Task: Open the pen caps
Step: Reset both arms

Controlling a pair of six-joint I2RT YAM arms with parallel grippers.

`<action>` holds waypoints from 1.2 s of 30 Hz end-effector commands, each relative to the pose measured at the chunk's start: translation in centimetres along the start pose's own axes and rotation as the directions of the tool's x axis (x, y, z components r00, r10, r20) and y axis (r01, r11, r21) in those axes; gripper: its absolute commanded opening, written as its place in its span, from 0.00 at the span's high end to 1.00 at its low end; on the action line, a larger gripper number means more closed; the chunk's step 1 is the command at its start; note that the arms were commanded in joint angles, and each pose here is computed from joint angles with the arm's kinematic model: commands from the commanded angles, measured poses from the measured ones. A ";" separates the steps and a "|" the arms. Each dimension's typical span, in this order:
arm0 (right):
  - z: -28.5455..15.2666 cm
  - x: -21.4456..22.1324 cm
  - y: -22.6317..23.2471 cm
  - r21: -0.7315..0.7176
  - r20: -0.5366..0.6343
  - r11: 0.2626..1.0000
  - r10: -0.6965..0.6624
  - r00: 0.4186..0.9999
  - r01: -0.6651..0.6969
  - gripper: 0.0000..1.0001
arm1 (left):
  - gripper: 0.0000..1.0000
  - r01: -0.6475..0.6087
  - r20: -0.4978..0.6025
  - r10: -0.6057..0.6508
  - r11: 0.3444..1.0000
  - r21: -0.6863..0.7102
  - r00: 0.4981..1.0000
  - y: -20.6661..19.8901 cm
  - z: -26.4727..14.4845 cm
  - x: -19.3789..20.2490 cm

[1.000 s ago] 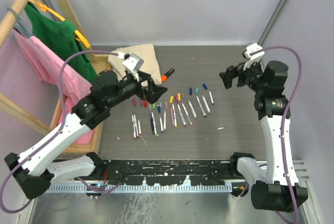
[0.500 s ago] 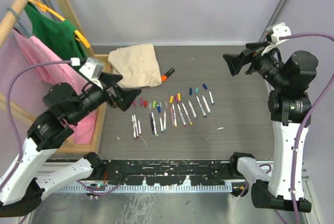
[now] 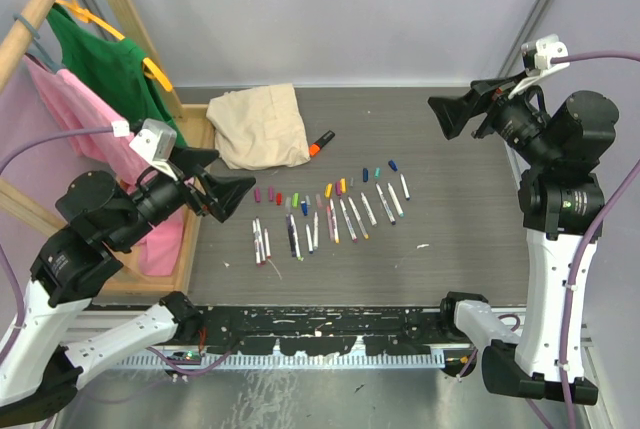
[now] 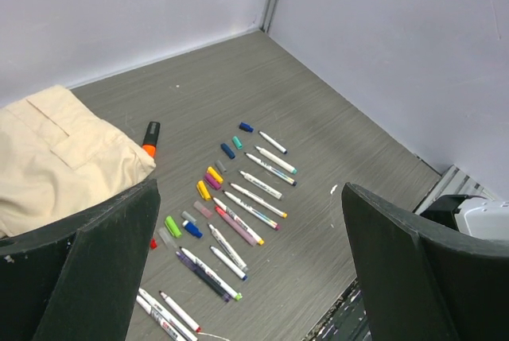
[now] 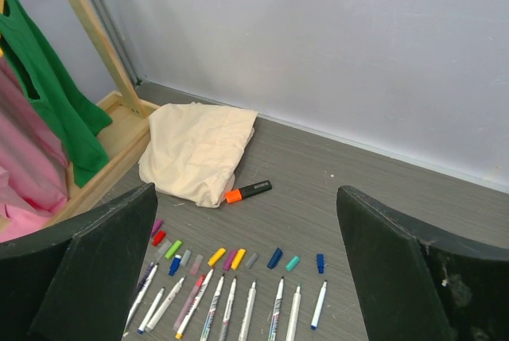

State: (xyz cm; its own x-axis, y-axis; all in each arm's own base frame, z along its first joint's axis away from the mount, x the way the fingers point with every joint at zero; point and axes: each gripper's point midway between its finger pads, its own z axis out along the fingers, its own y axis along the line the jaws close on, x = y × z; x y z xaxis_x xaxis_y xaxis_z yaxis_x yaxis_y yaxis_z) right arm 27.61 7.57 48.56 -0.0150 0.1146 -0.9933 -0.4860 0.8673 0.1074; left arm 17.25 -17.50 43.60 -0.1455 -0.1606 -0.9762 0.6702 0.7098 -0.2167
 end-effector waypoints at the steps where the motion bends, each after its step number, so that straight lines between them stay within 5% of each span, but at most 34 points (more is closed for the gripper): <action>1: -0.4 -2.0 0.5 -0.005 0.047 0.999 -0.038 0.998 0.038 0.00 | 0.02 -0.022 0.049 0.022 1.000 -0.001 0.999 -0.1 -0.8 -1.7; 36: -0.5 -1.6 -0.4 0.034 0.041 0.994 -0.102 0.994 0.101 0.00 | 0.02 -0.037 0.013 0.037 0.999 -0.030 0.999 0.7 0.1 -0.4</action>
State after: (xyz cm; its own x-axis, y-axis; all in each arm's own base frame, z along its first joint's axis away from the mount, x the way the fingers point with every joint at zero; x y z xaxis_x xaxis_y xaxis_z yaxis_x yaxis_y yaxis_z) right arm 27.68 7.22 48.85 0.0076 0.0748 -0.9972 -0.4748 0.8779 0.0623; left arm 17.60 -17.15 42.85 -0.1466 -0.1261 -0.9811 0.6533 0.7325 -0.1918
